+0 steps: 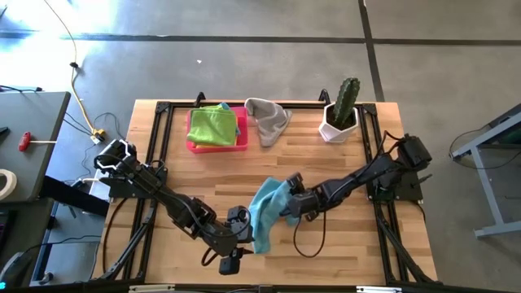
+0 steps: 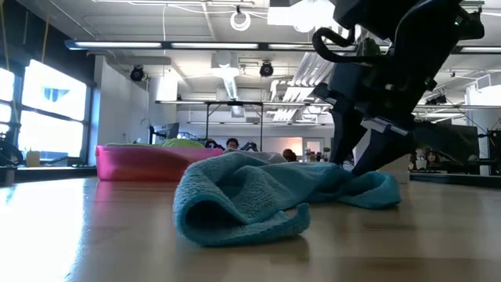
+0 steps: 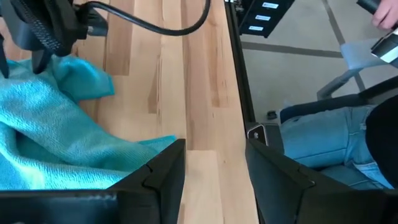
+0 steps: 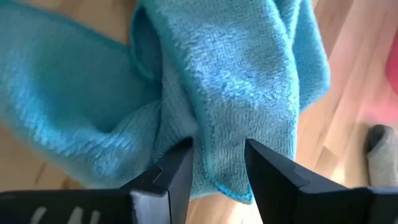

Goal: Fold microfiber towels
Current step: Fold the blue towel on the table

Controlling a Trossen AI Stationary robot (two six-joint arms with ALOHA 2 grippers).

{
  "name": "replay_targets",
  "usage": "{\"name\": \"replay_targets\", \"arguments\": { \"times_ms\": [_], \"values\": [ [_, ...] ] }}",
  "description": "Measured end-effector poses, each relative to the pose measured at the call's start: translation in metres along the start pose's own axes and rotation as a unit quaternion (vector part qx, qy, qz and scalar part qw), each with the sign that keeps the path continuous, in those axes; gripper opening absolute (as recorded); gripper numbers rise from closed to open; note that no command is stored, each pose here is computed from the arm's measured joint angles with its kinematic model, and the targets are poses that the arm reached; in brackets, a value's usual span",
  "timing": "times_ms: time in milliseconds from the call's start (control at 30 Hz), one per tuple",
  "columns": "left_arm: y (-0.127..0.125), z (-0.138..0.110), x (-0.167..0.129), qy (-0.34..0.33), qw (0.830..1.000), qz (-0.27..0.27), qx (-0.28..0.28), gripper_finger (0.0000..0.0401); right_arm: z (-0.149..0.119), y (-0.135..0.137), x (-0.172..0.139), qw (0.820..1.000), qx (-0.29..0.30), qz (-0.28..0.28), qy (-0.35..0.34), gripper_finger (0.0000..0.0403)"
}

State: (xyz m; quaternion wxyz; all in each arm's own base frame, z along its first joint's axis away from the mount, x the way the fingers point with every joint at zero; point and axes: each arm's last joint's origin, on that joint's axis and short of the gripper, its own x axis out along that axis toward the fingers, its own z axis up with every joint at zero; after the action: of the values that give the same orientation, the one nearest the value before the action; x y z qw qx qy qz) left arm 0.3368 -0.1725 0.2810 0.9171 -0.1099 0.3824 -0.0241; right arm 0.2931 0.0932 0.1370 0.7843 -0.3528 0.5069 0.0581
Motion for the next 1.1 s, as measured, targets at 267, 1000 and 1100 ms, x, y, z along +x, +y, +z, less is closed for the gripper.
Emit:
{"name": "replay_targets", "arguments": {
  "times_ms": [267,1000,1100],
  "values": [
    [-0.001,-0.001,0.000,0.001,1.000,0.002,0.002,0.0158,0.000,-0.002,0.002,0.999,0.037,-0.018,0.001,0.0112],
    [0.002,0.000,0.000,-0.016,0.999,0.040,0.033,0.0158,0.021,-0.022,-0.019,0.974,0.221,0.053,0.026,0.0001],
    [0.003,0.000,0.000,-0.021,0.997,0.050,0.045,0.0158,0.031,-0.032,-0.034,0.959,0.274,0.066,0.043,0.0000]
  ]
}}
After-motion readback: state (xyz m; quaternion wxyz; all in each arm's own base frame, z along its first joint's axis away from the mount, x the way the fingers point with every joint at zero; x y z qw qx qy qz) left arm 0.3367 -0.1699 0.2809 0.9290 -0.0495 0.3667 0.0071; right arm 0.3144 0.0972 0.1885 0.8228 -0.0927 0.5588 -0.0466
